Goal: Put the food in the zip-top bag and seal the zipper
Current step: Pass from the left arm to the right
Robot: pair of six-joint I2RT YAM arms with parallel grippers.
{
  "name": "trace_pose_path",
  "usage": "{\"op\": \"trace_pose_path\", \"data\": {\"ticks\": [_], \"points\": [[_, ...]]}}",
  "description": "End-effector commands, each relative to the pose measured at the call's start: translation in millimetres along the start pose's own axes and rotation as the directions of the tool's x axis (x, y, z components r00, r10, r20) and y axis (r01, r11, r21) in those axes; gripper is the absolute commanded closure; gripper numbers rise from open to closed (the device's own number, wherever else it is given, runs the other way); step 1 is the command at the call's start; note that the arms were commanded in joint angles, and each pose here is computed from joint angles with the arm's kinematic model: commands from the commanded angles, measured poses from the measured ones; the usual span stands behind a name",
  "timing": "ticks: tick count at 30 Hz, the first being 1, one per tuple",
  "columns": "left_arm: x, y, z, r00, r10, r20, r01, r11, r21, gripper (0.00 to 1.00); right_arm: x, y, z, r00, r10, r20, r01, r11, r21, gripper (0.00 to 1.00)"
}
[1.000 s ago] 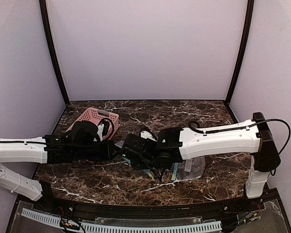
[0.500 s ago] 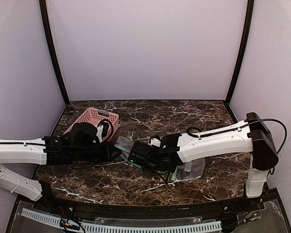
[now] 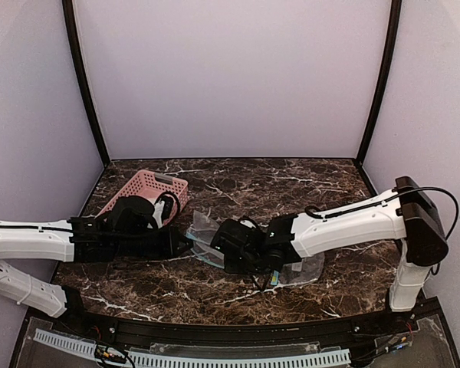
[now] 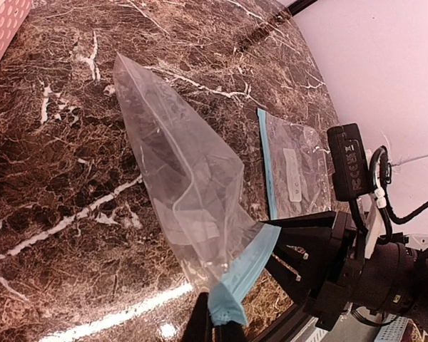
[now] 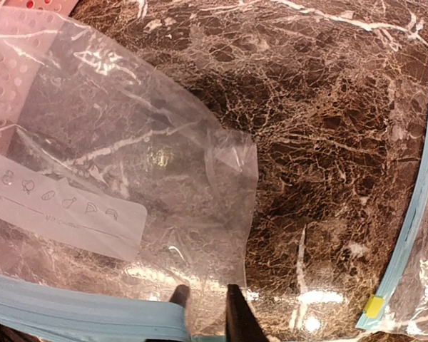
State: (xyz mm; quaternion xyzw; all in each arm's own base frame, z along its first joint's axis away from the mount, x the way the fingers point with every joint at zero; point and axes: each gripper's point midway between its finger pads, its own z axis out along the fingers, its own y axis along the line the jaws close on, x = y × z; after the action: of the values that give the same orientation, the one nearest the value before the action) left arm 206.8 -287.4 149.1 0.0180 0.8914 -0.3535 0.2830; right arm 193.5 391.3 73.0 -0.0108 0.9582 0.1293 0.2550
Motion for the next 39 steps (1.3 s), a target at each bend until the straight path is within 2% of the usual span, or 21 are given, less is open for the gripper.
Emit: {"op": "trace_pose_path", "data": {"ticks": [1,3,8,13,15,17,20,22,28,31,34,36,39], "points": [[2,9,-6,1.000,0.004,0.010,-0.004,1.000,-0.018,0.99,-4,-12,-5,0.999,-0.042,-0.002,0.043,0.999,0.030,0.94],[8,15,-6,1.000,0.020,-0.014,-0.021,0.999,-0.037,0.99,-6,-10,-7,0.997,-0.083,0.004,0.083,0.996,0.027,1.00],[22,26,-9,0.993,0.079,-0.093,-0.086,0.993,-0.080,0.99,-12,-15,-15,0.986,-0.167,0.011,0.166,0.985,0.046,1.00],[33,39,-12,0.980,0.127,-0.152,-0.146,0.982,-0.121,0.99,-11,-2,-23,0.966,-0.259,-0.016,0.258,0.966,-0.005,1.00],[32,33,-15,0.975,0.162,-0.153,-0.178,0.980,-0.093,0.95,-10,1,-25,0.959,-0.281,-0.032,0.280,0.960,-0.016,1.00],[28,19,-19,0.967,0.208,-0.146,-0.215,0.976,-0.036,0.84,-9,2,-28,0.956,-0.290,-0.041,0.289,0.957,-0.019,1.00],[19,0,-28,0.962,0.242,-0.123,-0.240,0.970,0.031,0.60,-8,1,-31,0.951,-0.306,-0.053,0.305,0.952,-0.024,1.00],[14,-10,-36,0.958,0.264,-0.113,-0.260,0.964,0.055,0.48,-7,1,-35,0.945,-0.322,-0.063,0.321,0.947,-0.026,1.00],[3,-26,-53,0.949,0.298,-0.104,-0.291,0.954,0.077,0.24,-5,4,-42,0.938,-0.338,-0.076,0.335,0.941,-0.044,1.00],[3,-33,-51,0.958,0.265,-0.113,-0.254,0.962,0.103,0.15,-4,11,-45,0.933,-0.351,-0.073,0.347,0.936,-0.064,1.00],[1,-45,-47,0.949,0.302,-0.096,-0.285,0.946,0.157,0.10,-2,17,-46,0.923,-0.378,-0.072,0.372,0.925,-0.083,1.00],[-7,-48,-48,0.923,0.378,-0.074,-0.365,0.920,0.140,0.07,-2,24,-49,0.912,-0.404,-0.066,0.396,0.912,-0.107,1.00],[-14,-36,-43,0.857,0.508,-0.089,-0.505,0.861,0.054,0.02,1,34,-54,0.895,-0.442,-0.060,0.430,0.891,-0.144,1.00]]}}
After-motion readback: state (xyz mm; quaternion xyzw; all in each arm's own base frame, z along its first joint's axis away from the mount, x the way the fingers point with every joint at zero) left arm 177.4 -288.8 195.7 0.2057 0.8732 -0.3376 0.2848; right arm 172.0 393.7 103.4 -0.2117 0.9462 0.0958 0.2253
